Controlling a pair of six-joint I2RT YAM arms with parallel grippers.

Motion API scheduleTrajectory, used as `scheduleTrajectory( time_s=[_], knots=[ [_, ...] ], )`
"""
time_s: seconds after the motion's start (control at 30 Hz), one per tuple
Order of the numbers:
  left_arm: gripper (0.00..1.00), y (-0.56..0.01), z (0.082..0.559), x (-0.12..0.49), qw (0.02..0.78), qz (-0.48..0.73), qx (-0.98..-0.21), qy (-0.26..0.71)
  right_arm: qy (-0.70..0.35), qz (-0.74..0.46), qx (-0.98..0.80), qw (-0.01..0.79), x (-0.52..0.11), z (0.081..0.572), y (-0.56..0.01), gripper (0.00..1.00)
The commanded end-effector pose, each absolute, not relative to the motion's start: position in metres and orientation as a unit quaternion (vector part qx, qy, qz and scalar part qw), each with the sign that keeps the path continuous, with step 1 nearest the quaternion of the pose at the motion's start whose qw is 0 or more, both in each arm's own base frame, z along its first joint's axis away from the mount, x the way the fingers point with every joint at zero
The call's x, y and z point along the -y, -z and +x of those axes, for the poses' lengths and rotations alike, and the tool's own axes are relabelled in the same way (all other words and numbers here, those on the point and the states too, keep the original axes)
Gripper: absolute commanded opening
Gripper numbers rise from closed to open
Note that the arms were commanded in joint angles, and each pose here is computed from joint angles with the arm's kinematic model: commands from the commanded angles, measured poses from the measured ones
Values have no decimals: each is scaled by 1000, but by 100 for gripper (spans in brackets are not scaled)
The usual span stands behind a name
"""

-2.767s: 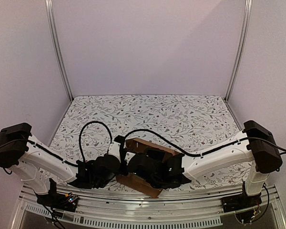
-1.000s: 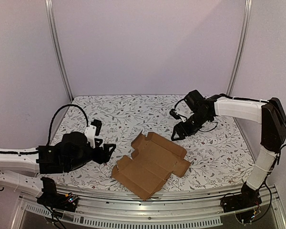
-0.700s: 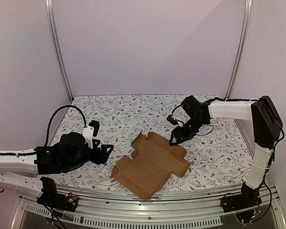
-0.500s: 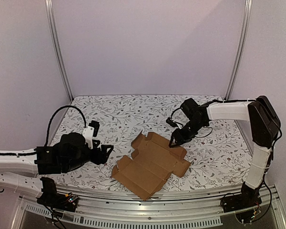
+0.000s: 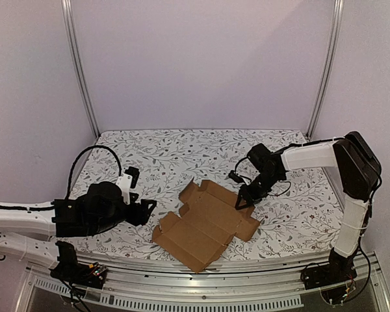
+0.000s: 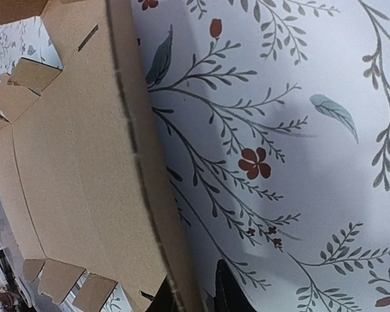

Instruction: Fold the paper box

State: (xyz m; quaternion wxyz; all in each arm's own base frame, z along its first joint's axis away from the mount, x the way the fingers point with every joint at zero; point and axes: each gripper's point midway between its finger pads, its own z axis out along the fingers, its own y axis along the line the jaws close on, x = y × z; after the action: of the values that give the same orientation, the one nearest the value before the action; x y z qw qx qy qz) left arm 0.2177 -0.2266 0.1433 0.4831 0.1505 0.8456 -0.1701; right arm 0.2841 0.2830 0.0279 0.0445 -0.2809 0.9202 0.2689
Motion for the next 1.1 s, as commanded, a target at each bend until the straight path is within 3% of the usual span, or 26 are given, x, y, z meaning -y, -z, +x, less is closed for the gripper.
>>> scheduleTrajectory(
  time_s=[0.0,0.07,0.43,1.07],
  knots=[
    [72,-138,221,226,479,146,-848,172,-276,-279,-917,67,-282,287,-41,9],
    [72,-138,221,226,479,144,-848,173,-275,-279,-917,71,-282,288,-44,0],
    [72,-143,223,223,482,149,-849,158,-198,-339,-908,148,-285,285,-71,0],
    [72,-158,228,212,497,157,-845,119,99,-596,-712,358,-308,262,-152,0]
  ],
)
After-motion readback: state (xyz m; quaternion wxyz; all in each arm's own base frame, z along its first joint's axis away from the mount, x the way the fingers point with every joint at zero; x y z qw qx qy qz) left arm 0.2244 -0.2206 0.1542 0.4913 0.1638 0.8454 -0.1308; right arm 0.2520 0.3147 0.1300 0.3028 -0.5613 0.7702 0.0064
